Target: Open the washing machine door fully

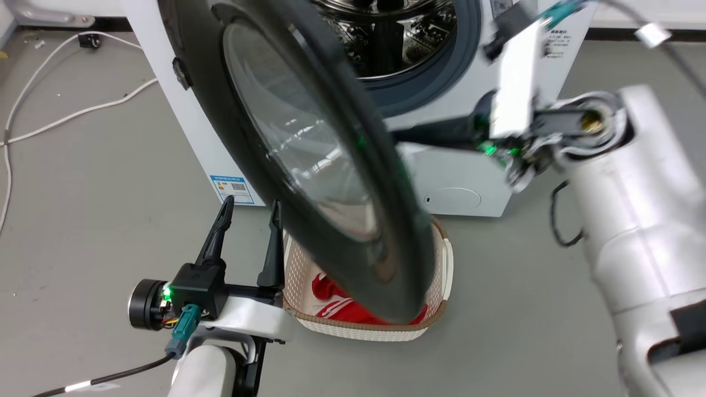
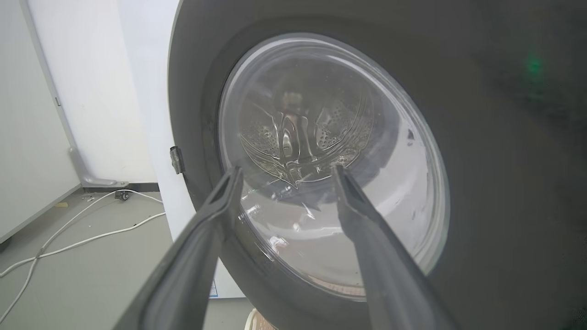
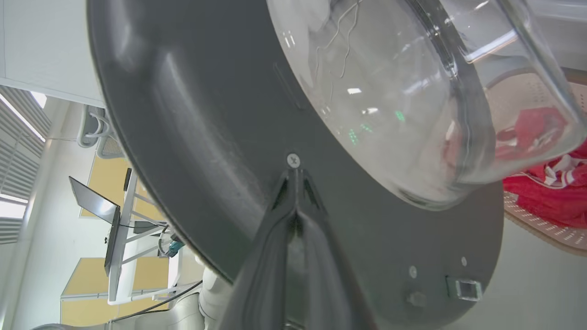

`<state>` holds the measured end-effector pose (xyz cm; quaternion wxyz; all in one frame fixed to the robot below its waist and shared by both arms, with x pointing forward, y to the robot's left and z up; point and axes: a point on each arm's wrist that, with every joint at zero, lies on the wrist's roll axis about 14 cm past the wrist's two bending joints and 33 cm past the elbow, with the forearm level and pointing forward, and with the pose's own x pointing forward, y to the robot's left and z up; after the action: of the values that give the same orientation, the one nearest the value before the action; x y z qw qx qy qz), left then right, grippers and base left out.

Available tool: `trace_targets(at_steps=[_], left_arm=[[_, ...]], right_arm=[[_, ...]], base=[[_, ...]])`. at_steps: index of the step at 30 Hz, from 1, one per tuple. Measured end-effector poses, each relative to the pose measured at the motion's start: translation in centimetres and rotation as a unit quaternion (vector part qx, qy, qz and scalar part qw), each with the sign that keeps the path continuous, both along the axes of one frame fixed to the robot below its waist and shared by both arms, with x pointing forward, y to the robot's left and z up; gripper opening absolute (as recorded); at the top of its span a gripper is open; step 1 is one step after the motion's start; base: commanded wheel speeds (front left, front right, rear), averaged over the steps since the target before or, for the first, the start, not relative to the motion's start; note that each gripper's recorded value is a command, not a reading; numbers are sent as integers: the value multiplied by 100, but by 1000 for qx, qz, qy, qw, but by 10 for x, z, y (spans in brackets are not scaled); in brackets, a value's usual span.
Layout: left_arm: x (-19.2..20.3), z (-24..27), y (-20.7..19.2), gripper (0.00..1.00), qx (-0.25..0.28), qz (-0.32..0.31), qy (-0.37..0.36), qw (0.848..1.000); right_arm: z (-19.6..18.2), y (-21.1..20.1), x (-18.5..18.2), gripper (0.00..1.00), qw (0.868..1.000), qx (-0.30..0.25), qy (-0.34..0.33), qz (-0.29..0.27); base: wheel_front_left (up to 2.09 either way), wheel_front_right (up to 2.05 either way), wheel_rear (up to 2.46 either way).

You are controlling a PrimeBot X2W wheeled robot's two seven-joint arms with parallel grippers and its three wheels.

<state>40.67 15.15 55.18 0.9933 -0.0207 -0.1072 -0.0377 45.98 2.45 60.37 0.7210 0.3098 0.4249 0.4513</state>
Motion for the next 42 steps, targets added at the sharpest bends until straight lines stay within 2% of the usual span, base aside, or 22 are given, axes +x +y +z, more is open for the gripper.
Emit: trace_targets(at_steps=[7, 12, 16, 19, 22, 24, 26, 33, 34, 35, 36, 37, 39, 42], left_arm=[[-5, 2, 2, 100, -3, 3, -2, 1000], [-7, 2, 4, 100, -3, 6, -2, 1000], [-8, 1, 4, 100, -4, 6, -1, 1000], [-10, -1, 4, 100, -5, 8, 2, 1000], [-10, 0, 3, 100, -7, 8, 1, 1000], [-10, -1, 4, 100, -8, 9, 2, 1000], [-10, -3, 2, 100, -8, 8, 5, 1000], [-16, -7, 2, 100, -4, 8, 11, 1000], [-19, -8, 0, 100, -2, 3, 11, 1000], [-20, -8, -1, 100, -1, 2, 11, 1000], [-20, -8, -1, 100, -1, 1, 11, 1000], [-20, -8, -2, 100, -1, 0, 11, 1000], [-21, -9, -1, 100, -1, 1, 13, 1000], [-23, -11, 0, 100, 0, 2, 16, 1000]], right_arm=[[-11, 31, -29, 0, 999, -5, -3, 50], [-7, 46, -36, 0, 998, 12, -10, 54], [8, 46, -24, 0, 998, 48, -37, 6], [15, 35, -13, 0, 993, 89, -53, -60], [18, 8, 3, 0, 979, 108, -94, -145], [18, -18, 13, 0, 962, 128, -111, -212], [5, -42, 15, 0, 949, 119, -128, -263], [-39, -111, -11, 0, 898, 122, -131, -403], [-56, -137, -28, 29, 874, 102, -152, -450], [-60, -145, -33, 52, 864, 97, -159, -467], [-65, -152, -38, 80, 856, 91, -164, -482], [-70, -158, -43, 100, 848, 84, -171, -494], [-77, -170, -50, 100, 829, 82, -178, -524], [-83, -184, -59, 100, 806, 49, -220, -547]], base=[[0, 0, 0], [0, 0, 0], [0, 0, 0], [0, 0, 0], [0, 0, 0], [0, 0, 0], [0, 0, 0], [0, 0, 0], [0, 0, 0], [0, 0, 0], [0, 0, 0], [0, 0, 0], [0, 0, 0], [0, 0, 0]])
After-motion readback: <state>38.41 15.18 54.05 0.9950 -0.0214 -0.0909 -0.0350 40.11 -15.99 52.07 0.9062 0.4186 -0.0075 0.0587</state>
